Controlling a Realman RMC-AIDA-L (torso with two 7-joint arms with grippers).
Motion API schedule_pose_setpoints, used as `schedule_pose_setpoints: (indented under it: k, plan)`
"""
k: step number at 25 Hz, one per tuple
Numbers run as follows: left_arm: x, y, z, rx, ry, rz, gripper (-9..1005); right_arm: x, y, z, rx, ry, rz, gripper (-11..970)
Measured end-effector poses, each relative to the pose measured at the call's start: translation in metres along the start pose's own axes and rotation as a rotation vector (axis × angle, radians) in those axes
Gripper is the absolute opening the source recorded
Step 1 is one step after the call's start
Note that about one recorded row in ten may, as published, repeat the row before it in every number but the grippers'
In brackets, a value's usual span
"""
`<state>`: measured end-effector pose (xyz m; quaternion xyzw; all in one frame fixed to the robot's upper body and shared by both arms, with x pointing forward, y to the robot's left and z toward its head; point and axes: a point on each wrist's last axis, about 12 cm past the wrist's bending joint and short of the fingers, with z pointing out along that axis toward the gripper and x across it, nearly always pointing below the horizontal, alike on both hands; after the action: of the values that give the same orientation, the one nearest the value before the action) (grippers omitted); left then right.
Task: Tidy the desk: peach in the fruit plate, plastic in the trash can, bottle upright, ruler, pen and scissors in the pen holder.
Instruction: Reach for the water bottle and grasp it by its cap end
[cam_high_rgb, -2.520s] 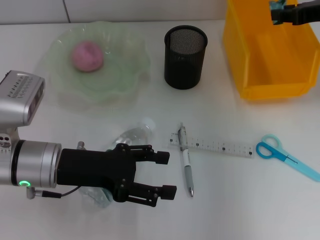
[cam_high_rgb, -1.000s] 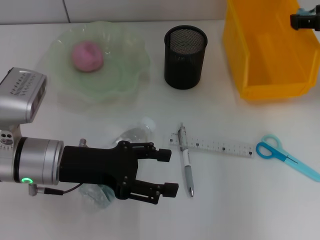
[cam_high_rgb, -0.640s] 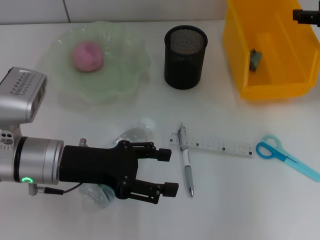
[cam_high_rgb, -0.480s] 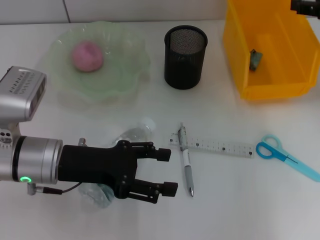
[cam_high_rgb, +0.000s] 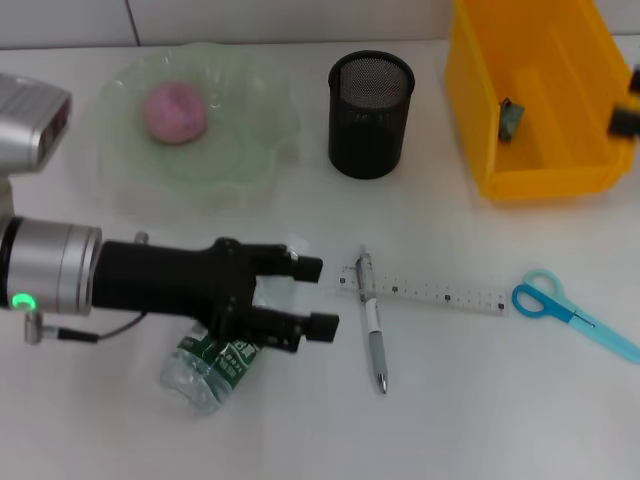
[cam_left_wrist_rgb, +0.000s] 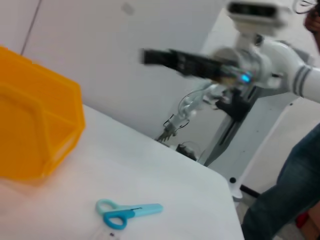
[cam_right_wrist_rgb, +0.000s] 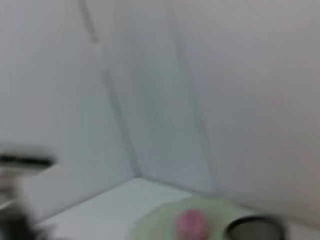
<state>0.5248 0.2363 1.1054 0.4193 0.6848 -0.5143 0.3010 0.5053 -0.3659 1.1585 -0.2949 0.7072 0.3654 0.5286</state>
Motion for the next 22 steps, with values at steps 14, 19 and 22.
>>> schedule_pose_setpoints:
  k: [14, 19, 22]
  plan:
    - [-0.118, 0.015, 0.040, -0.384, 0.442, -0.216, 870, 0.096, 0.049, -0.036, -0.190, 0.096, 0.035, 751]
    - [-0.117, 0.022, 0.077, -0.550, 0.595, -0.200, 869, 0.104, 0.050, -0.033, -0.181, 0.105, 0.038, 751]
    - [-0.110, 0.025, 0.090, -0.605, 0.615, -0.193, 869, 0.105, 0.049, -0.030, -0.176, 0.102, 0.036, 751]
